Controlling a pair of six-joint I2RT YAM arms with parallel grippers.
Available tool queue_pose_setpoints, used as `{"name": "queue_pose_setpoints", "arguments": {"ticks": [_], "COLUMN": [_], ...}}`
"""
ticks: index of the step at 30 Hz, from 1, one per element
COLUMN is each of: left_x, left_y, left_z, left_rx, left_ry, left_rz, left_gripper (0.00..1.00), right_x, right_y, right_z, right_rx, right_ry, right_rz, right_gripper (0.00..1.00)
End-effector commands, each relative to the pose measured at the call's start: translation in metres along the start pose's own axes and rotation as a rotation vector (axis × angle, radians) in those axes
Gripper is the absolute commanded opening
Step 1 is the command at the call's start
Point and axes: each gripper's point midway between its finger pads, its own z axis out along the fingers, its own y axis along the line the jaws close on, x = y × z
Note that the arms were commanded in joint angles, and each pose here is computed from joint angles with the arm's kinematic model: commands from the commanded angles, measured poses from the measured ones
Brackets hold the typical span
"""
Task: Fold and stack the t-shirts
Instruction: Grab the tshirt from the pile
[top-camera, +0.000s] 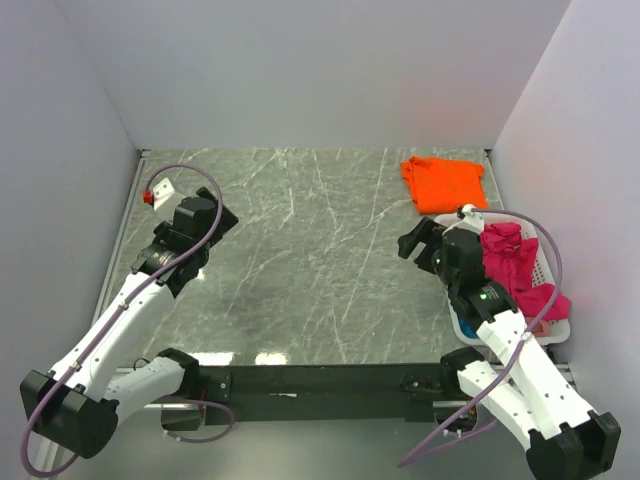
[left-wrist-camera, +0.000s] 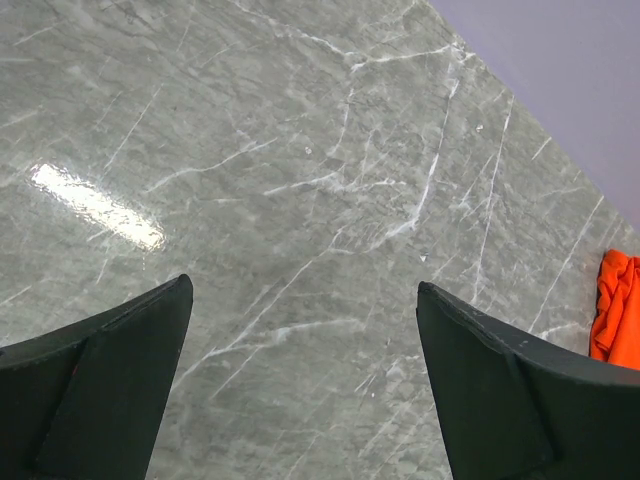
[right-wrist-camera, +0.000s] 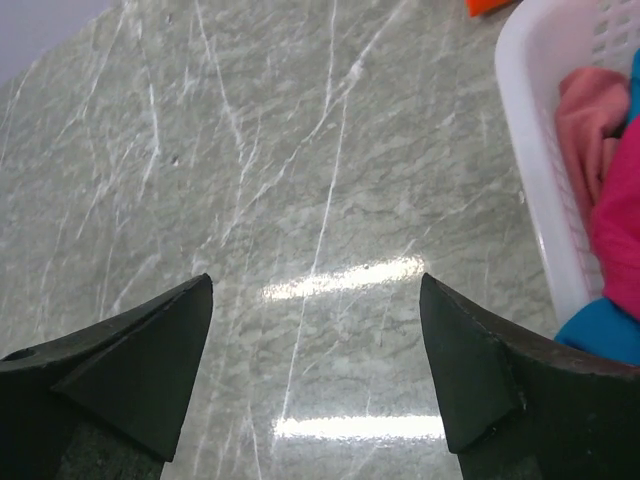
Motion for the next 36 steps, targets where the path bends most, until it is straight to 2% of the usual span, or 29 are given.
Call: {"name": "queue_pose_setpoints", "arguments": {"ticks": [1,4,5,7,9,10,11,14,19,22,27,29,30,31,34,36], "left_x": [-0.004,-0.003,-0.002,0.000,0.003,0.007,0.008,0.012,0.019,0.022,0.026,0.026,0.024,0.024,0.021,0.019], "left_y": [-0.002,-0.005,-0.005,-0.007,-0.009,-0.010,-0.010,-0.009,-0.015,-0.015,-0.018,-0.014,-0.014,-0.012,-0.013,-0.015], "left_z": [-0.001,0.000,0.001,0.002,0.003,0.004,0.006,0.009,0.013,0.017,0.021,0.021,0.021,0.021,0.018,0.016], "left_rx": [0.013,0.022,0.020,0.028,0.042,0.047,0.047,0.035,0.054,0.047,0.037,0.018,0.016,0.009,0.021,0.033], "left_ry": [-0.025,-0.021,-0.017,-0.006,0.004,0.016,0.020,0.033,0.061,0.072,0.090,0.092,0.085,0.085,0.075,0.068], "left_rz": [-0.022,-0.017,-0.013,-0.010,-0.003,0.004,0.007,0.019,0.038,0.048,0.059,0.064,0.060,0.060,0.050,0.045], "left_gripper": [0.99,0.99,0.99,0.99,0.99,1.00,0.99,0.99,0.99,0.99,0.99,0.99,0.99,0.99,0.99,0.99], "right_x": [-0.035,-0.055,-0.050,-0.073,-0.067,-0.064,-0.069,-0.080,-0.091,-0.086,-0.071,-0.066,-0.066,-0.066,-0.084,-0.097], "right_y": [0.006,-0.005,-0.022,-0.044,-0.067,-0.070,-0.098,-0.139,-0.186,-0.209,-0.235,-0.241,-0.242,-0.243,-0.238,-0.233], "right_z": [-0.007,-0.007,-0.004,-0.009,-0.002,0.003,0.005,0.002,0.013,0.029,0.056,0.061,0.062,0.062,0.049,0.038], "right_rx": [0.042,0.167,0.268,0.416,0.499,0.473,0.553,0.698,0.778,0.783,0.808,0.821,0.825,0.833,0.840,0.848], "right_ry": [-0.086,-0.117,-0.086,-0.134,-0.059,-0.007,0.010,0.007,0.032,0.087,0.161,0.178,0.178,0.174,0.112,0.072], "right_rz": [0.017,-0.006,-0.012,-0.001,0.008,0.049,0.096,0.121,0.226,0.291,0.328,0.334,0.333,0.335,0.323,0.311], "right_gripper": [0.90,0.91,0.92,0.95,0.95,0.95,0.95,0.95,0.92,0.82,0.73,0.61,0.50,0.28,0.00,0.00]}}
